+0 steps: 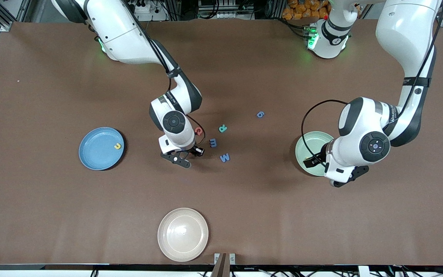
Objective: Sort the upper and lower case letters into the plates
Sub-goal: 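Move the right gripper to the pink m and grasp it, then carry the pink m to the blue plate and open the right gripper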
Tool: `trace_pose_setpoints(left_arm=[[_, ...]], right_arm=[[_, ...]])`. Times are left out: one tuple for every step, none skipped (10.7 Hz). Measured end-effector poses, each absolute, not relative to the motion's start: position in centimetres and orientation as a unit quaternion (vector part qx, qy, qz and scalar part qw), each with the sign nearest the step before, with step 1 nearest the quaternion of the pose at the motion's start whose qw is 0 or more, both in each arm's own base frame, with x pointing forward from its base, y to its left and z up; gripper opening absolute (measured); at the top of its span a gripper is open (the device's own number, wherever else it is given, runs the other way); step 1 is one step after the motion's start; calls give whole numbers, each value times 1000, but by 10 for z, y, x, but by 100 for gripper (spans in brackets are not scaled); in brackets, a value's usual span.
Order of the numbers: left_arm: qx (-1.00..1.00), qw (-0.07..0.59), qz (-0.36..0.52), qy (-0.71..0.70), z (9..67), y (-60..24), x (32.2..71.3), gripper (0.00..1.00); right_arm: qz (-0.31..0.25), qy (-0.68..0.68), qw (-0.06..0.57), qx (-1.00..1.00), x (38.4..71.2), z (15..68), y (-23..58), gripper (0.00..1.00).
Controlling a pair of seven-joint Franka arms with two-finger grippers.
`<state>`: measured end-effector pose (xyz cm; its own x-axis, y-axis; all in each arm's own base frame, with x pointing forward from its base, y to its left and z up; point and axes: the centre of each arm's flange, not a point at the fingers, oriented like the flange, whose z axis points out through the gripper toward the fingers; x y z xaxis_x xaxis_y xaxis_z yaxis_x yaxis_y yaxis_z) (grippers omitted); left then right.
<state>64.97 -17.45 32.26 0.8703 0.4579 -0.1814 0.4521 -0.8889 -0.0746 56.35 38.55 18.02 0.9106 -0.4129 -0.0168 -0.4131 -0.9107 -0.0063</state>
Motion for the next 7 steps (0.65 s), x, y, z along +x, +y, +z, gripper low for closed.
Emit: trace_pose_setpoints(left_arm=[[-967,14,97,-236,323,-173,650,100],[-967,14,96,-236,325,-173,651,100],[-967,15,97,-236,328,-174,651,100],[-967,15,96,-236,333,-174,652,100],[-967,16,95,-236,339,-173,651,100],[-967,18,97,-235,344,-173,649,100],[-967,20,98,-235,349,-172,648,100]], right_arm=[[8,211,5,-977,563,180,385,27],[8,210,4,-978,563,180,385,27],[7,205,3,-979,564,180,385,27],[11,192,-2,-981,564,180,383,27],[19,179,-12,-984,567,181,375,27],[29,169,-23,-985,573,184,363,27],[44,156,-33,-986,580,193,345,27]])
